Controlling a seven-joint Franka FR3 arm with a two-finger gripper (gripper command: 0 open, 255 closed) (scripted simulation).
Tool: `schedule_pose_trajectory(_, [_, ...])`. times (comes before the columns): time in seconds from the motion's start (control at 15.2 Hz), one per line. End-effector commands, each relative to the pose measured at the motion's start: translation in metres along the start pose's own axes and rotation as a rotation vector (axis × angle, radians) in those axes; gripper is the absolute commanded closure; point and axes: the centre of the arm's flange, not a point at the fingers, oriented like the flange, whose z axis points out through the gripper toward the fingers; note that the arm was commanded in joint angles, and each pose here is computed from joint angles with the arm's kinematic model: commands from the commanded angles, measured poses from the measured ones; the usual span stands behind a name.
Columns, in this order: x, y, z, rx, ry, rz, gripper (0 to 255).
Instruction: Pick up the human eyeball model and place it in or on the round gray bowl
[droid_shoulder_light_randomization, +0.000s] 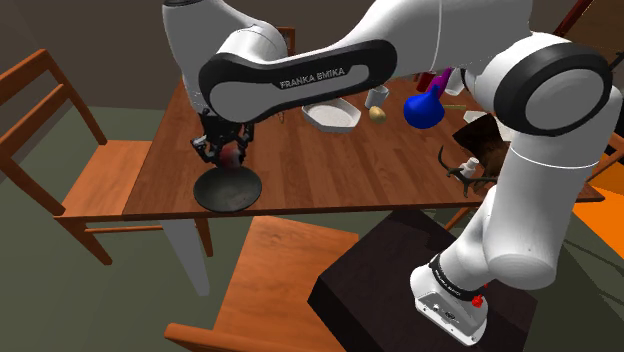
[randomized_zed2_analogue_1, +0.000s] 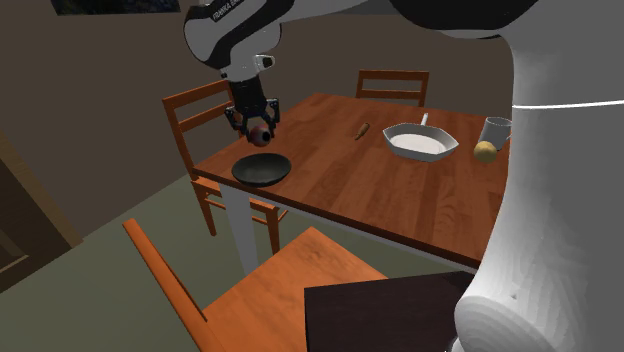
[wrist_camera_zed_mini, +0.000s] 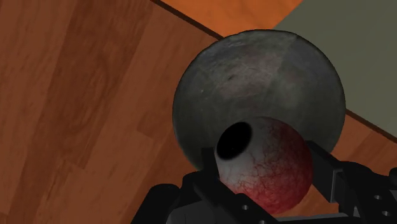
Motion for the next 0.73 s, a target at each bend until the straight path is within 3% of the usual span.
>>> schedule_pose_trajectory(0.0, [0.000,-0.010,0.005,0.000,0.000,0.001,255])
schedule_pose_trajectory(0.66, [-0.002,-0.018,0.057,0.000,0.000,0.001,255])
